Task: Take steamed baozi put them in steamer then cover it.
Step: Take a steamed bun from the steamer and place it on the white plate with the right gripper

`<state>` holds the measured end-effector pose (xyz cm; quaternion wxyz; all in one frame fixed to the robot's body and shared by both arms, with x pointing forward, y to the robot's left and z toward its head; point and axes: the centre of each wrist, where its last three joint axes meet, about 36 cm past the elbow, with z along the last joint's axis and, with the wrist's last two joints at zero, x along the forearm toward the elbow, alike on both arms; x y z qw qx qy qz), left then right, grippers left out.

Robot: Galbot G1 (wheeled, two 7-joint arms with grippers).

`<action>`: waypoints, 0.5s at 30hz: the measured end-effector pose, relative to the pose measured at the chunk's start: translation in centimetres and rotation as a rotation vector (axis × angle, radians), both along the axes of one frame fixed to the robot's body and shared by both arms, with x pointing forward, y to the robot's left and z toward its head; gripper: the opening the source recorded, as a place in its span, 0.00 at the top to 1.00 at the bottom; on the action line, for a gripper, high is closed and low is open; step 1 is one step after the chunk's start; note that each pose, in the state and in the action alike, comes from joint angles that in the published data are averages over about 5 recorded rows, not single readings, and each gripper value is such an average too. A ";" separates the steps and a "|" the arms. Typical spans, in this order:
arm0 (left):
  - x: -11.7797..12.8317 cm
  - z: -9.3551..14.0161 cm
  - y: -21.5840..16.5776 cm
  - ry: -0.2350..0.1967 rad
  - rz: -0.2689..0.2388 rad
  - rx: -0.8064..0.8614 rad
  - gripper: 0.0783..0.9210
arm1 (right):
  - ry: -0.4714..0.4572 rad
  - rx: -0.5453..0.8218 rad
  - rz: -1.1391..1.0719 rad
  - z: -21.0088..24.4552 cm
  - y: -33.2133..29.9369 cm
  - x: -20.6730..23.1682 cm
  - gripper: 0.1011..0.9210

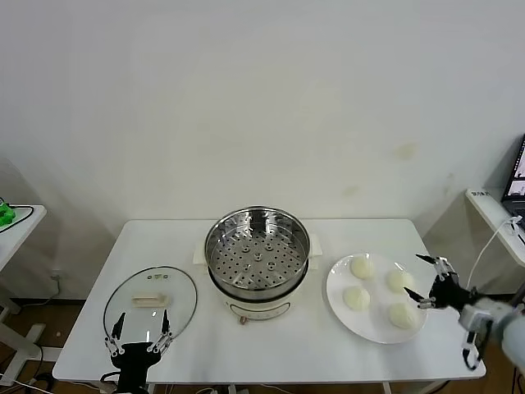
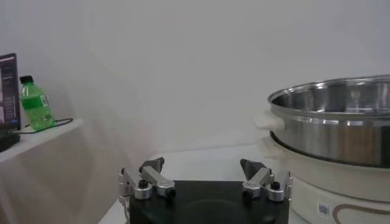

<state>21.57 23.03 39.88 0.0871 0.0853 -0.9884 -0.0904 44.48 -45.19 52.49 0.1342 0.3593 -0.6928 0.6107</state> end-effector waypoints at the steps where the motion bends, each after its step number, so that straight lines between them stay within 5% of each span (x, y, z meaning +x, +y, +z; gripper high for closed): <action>1: 0.0 0.0 -0.1 -0.001 0.000 0.002 0.12 | 0.021 -0.014 0.014 0.2 0.1 0.8 0.12; 15: 0.5 0.3 -0.5 -0.024 -0.005 0.012 0.12 | 0.370 -0.110 0.007 -1.4 0.6 7.7 0.12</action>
